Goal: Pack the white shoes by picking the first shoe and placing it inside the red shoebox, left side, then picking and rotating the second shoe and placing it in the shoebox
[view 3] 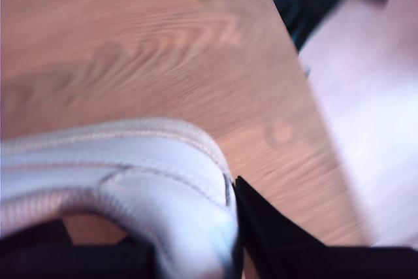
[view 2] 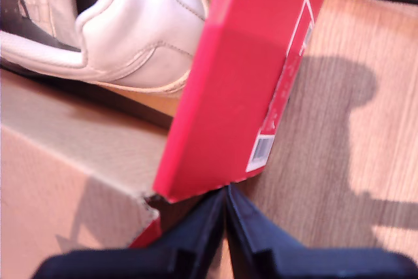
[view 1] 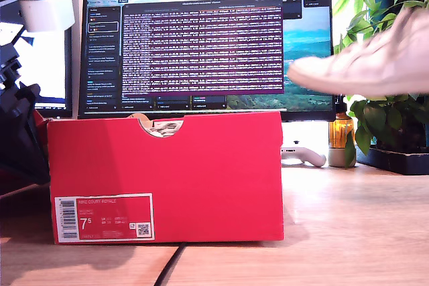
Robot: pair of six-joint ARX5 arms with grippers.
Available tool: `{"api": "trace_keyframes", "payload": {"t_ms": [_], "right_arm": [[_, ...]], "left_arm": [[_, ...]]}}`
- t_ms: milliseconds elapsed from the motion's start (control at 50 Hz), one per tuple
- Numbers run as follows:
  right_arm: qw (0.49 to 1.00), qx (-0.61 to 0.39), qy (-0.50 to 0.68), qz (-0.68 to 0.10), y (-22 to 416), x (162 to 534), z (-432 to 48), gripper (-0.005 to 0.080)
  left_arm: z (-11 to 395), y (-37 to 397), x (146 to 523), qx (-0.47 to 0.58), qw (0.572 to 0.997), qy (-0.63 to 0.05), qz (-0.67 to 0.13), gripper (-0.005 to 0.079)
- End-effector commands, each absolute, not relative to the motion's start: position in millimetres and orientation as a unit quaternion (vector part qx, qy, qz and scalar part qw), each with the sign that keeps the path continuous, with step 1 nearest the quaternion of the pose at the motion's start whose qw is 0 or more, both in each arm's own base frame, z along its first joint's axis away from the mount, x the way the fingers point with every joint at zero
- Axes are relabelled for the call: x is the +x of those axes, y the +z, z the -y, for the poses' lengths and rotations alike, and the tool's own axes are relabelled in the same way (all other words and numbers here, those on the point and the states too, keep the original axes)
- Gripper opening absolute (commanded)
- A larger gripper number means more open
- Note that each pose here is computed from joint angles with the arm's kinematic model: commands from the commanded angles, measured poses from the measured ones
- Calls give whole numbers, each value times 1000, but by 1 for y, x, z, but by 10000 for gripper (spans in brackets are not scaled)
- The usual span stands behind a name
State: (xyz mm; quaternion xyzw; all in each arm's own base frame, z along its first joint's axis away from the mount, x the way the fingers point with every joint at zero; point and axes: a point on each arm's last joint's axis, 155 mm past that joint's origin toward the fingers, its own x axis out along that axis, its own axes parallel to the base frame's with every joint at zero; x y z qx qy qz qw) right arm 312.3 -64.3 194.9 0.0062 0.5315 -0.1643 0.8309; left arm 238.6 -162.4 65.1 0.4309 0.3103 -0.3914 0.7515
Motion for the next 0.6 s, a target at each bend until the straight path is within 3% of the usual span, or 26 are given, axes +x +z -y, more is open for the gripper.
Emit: {"api": "trace_keyframes", "payload": {"t_ms": [0,260,580], "right_arm": [[864,-20,-133,-485,233,325,60,-11],[915,-143,40,-375,307,362,15,-11],[913,-258,178,-262,338,391,-61,-11]], "left_arm": [[167,69,243,427,757,-392,-302,-19],[167,69,243,427,757,-392,-302,-19],[167,69,243,427,757,-392,-302,-19]]}}
